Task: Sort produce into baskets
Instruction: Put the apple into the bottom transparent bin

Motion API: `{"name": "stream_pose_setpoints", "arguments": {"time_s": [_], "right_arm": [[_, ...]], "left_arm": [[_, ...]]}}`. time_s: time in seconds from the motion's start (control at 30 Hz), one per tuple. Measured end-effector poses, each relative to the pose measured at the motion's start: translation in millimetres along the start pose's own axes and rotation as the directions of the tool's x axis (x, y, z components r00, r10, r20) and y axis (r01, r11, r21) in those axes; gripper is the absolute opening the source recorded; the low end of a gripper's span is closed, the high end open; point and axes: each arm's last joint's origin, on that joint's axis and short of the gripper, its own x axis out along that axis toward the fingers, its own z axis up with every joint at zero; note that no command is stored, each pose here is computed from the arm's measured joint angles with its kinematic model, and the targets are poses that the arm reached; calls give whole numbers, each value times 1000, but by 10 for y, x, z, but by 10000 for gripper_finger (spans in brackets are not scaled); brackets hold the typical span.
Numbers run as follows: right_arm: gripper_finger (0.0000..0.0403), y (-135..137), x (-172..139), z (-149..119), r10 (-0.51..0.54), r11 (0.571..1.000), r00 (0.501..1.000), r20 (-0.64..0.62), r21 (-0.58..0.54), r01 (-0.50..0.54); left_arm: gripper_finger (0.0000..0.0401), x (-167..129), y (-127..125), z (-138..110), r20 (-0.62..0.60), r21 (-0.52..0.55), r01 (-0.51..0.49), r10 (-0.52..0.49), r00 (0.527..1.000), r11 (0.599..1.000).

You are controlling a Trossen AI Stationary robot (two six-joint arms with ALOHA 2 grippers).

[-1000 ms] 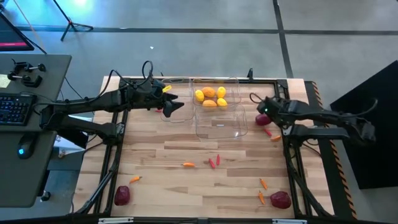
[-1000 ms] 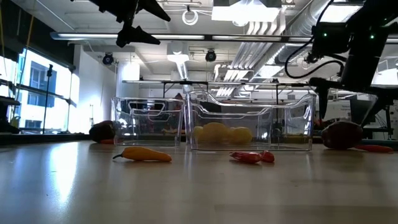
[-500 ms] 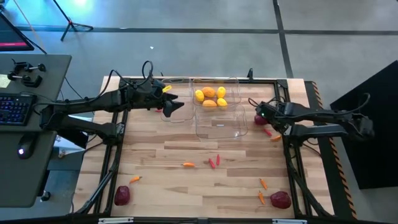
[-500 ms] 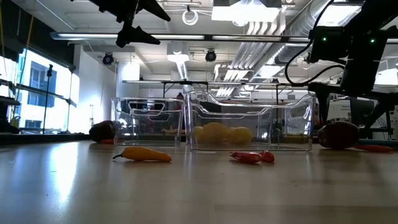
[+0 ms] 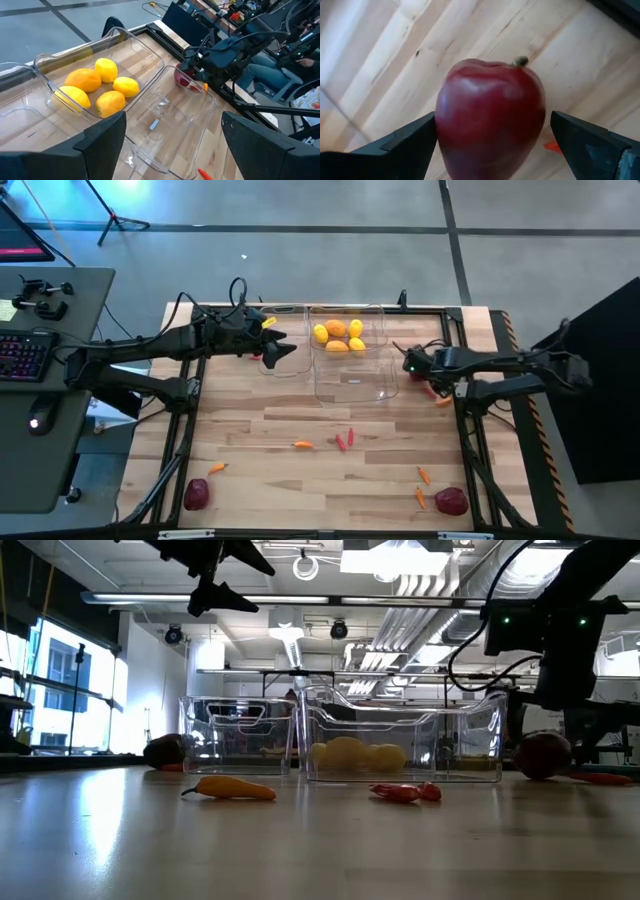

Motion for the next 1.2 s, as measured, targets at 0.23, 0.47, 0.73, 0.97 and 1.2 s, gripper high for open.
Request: {"name": "stream_pose_setpoints", "arguments": {"time_s": [0.23, 0.47, 0.73, 0.97, 1.2], "right_arm": [[355, 6, 102, -35, -59, 998, 998, 33, -24, 60], [270, 10, 68, 34, -34, 994, 997, 71, -100, 41], [270, 194, -285, 27, 395, 858, 918, -25, -348, -378], [284, 412, -774, -224, 778, 453, 584, -231, -437, -777], [288, 382, -781, -485, 769, 396, 547, -332, -424, -814]], "left_arm": [[315, 0, -1, -1, 0, 0, 0, 0, 1000, 1000], [315, 0, -3, -3, -7, 0, 10, -10, 1000, 1000], [315, -2, -25, -20, -57, -10, 88, -88, 994, 996], [315, -18, -109, -67, -104, -32, 166, -168, 980, 986], [315, -29, -177, -109, -121, -19, 193, -193, 974, 981]]}}
